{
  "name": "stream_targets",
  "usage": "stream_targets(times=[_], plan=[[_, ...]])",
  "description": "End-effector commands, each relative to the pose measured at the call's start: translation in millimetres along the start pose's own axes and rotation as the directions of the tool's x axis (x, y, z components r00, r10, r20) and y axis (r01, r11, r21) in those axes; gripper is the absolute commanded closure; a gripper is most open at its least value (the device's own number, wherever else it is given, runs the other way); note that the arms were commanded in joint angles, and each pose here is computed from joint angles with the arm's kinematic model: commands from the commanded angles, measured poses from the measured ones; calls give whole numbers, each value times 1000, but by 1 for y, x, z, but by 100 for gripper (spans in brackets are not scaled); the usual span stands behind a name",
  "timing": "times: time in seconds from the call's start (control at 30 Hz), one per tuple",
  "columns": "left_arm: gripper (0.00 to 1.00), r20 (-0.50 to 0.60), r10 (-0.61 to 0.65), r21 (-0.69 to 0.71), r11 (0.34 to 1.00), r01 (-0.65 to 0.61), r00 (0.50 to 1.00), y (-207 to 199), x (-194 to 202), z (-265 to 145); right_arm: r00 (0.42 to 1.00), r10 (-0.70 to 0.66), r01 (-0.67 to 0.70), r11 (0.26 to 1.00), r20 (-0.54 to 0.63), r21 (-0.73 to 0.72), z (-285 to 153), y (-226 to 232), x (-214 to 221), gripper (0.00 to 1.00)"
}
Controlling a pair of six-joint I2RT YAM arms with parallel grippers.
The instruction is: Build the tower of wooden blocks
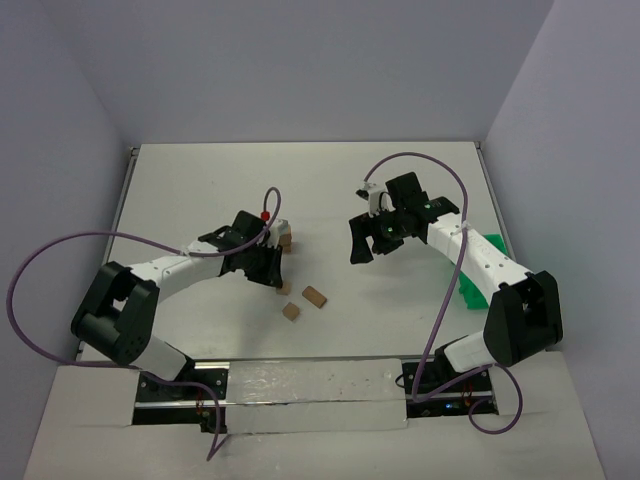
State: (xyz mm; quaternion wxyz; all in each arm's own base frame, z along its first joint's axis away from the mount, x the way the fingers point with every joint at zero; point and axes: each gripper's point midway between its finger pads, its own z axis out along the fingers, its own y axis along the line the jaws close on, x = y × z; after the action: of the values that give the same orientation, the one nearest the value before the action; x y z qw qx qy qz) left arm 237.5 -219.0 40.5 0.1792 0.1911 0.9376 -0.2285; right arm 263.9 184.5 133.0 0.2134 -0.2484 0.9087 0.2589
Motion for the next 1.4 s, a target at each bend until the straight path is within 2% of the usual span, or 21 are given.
stream_targets(times=[0.0, 0.3, 0.37, 0.57, 0.7, 1.37], plan=[[71, 36, 81, 45, 996, -83, 996, -25, -10, -14, 996, -57, 56, 998, 74, 12, -19, 8, -21, 16], [71, -42, 130, 4, 991, -130, 991, -22, 0, -14, 994, -65, 64, 998, 83, 16, -23, 9, -20, 16], [70, -35, 133, -8, 991, -133, 991, -21, -2, -14, 994, -65, 64, 998, 85, 18, -23, 9, -20, 16], [61, 27, 120, -61, 991, -118, 992, -15, -14, -20, 994, -65, 64, 998, 83, 10, -22, 11, -20, 15], [59, 47, 116, -73, 991, -113, 992, -15, -21, -19, 995, -61, 61, 998, 82, 9, -22, 10, -21, 14], [63, -22, 120, -9, 993, -120, 993, -24, -18, 8, 995, -62, 62, 998, 72, 7, -18, 9, -19, 14]])
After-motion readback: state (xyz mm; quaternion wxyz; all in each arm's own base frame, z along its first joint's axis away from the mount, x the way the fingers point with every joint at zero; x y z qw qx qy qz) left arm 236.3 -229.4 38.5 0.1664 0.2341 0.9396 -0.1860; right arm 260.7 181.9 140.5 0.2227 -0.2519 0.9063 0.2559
